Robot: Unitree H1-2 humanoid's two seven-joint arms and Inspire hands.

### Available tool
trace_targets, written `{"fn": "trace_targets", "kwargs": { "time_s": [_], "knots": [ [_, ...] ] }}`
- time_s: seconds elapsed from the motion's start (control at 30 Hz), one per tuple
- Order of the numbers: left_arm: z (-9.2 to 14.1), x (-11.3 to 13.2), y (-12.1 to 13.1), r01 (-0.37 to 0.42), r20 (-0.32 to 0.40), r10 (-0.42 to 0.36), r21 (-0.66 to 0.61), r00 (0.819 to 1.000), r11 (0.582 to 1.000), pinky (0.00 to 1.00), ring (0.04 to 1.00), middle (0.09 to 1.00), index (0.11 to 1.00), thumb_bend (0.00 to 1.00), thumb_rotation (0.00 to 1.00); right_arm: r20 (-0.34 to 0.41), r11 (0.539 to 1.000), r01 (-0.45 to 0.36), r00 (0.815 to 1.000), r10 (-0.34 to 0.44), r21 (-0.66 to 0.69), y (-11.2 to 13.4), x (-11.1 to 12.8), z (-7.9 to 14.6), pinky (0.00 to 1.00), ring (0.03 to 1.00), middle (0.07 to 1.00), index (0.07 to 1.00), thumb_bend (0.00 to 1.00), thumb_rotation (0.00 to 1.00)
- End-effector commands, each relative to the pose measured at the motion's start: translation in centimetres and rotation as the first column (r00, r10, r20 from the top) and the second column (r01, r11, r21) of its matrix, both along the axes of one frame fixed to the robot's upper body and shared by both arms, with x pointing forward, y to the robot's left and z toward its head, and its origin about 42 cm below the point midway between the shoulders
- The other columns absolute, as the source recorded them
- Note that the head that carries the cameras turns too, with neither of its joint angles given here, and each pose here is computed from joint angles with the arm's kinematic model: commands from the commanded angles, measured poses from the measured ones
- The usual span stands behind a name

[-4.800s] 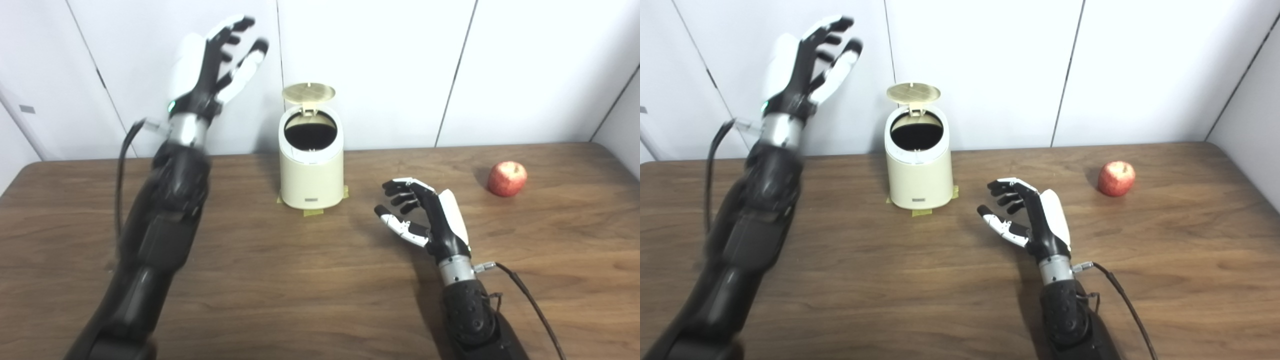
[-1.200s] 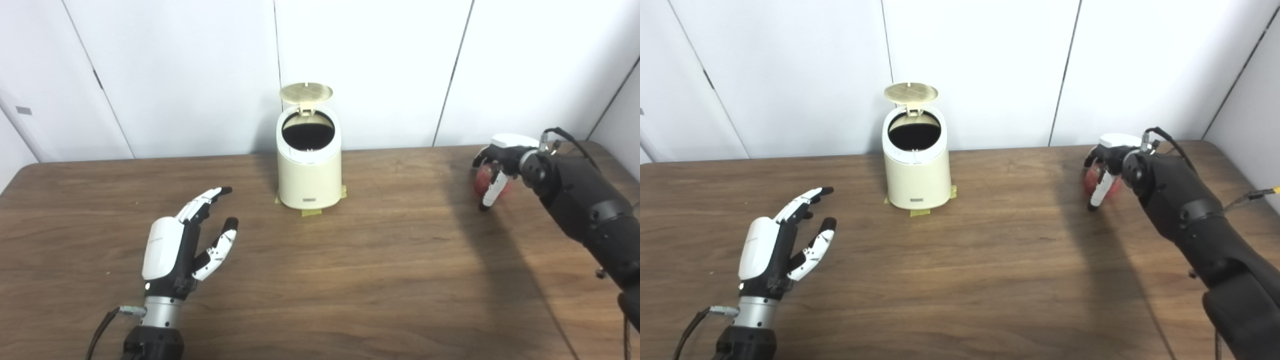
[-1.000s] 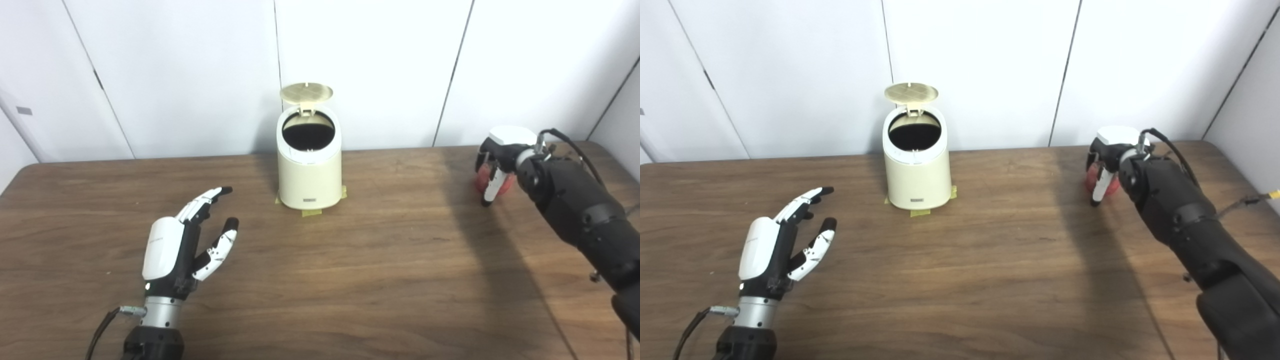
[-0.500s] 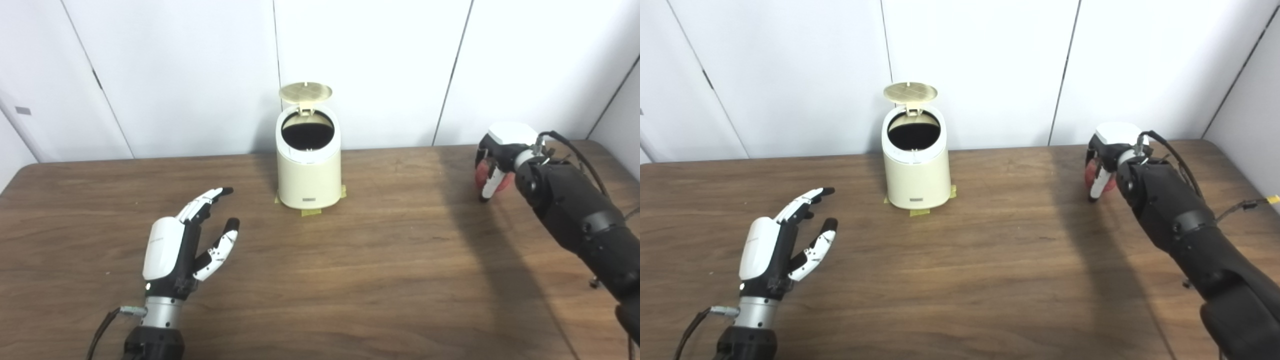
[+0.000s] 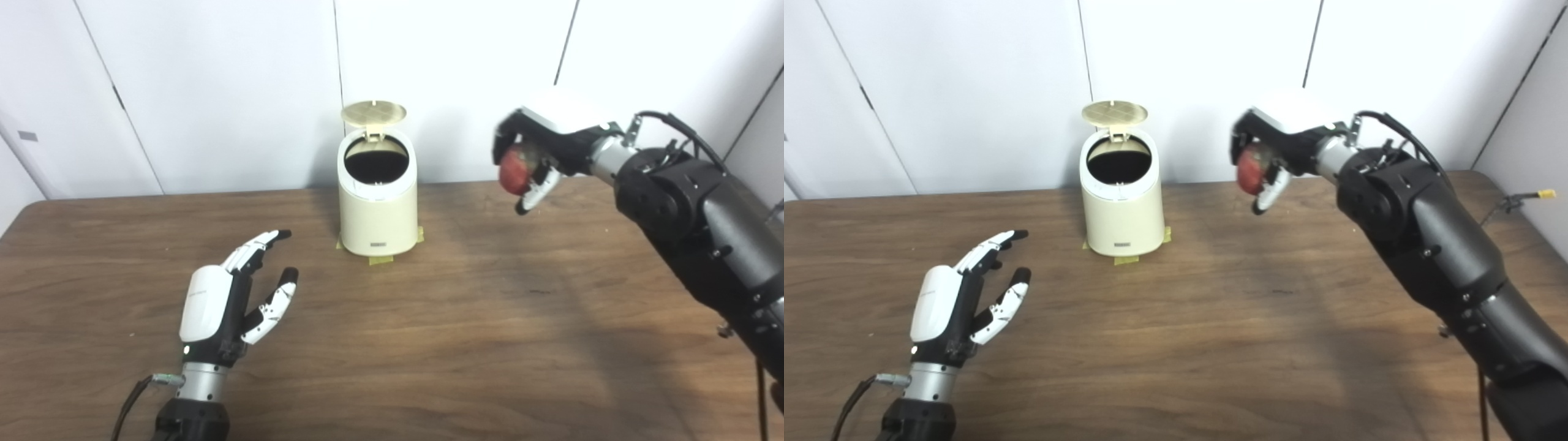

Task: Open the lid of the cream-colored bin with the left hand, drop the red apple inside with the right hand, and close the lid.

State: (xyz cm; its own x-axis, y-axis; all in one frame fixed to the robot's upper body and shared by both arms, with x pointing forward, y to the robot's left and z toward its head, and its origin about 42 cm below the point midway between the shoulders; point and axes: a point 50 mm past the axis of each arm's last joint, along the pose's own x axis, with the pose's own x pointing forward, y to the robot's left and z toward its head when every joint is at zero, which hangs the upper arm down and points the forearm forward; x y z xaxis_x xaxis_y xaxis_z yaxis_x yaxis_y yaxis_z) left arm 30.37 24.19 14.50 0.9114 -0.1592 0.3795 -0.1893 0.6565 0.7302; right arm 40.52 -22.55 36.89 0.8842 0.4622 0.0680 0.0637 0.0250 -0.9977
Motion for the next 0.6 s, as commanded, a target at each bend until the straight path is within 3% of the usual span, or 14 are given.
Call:
{"fn": "trace_targets", "kwargs": {
  "time_s": [0.0,0.07,0.13,0.27,0.43,0.57],
  "knots": [
    [0.6,0.4,-0.2,0.007,0.028,-0.007,-0.001,1.000,1.000,0.67,0.804,0.848,0.833,0.37,0.80,0.153,0.997,-0.080,0.985,0.075,0.022,1.6,-1.1,4.5,0.43,0.476,0.528,0.458,0.52,0.00],
    [0.6,0.4,-0.2,0.005,0.025,-0.005,-0.001,1.000,1.000,0.67,0.802,0.849,0.831,0.37,0.79,0.192,0.989,-0.139,0.973,0.128,0.043,2.8,-1.8,5.0,0.37,0.449,0.524,0.464,0.52,0.00],
    [0.5,0.6,-0.2,0.005,0.027,-0.005,0.004,1.000,1.000,0.66,0.802,0.849,0.830,0.37,0.80,0.225,0.979,-0.193,0.959,0.173,0.068,4.0,-2.1,5.3,0.37,0.458,0.530,0.449,0.52,0.00],
    [0.3,0.7,-0.2,0.004,0.025,-0.004,0.008,1.000,1.000,0.66,0.805,0.850,0.828,0.38,0.82,0.289,0.956,-0.286,0.922,0.259,0.058,6.0,-1.1,5.0,0.33,0.427,0.551,0.461,0.51,0.00],
    [0.2,0.7,-0.4,-0.002,0.028,0.001,0.009,1.000,1.000,0.65,0.806,0.847,0.824,0.37,0.80,0.304,0.934,-0.330,0.911,0.277,0.139,8.1,0.0,4.1,0.33,0.419,0.561,0.462,0.51,0.00],
    [0.1,0.7,-0.6,-0.005,0.029,0.005,0.008,1.000,1.000,0.64,0.800,0.846,0.822,0.37,0.80,0.302,0.933,-0.323,0.916,0.266,0.157,9.4,1.5,3.4,0.33,0.415,0.561,0.468,0.51,0.00]
  ]
}}
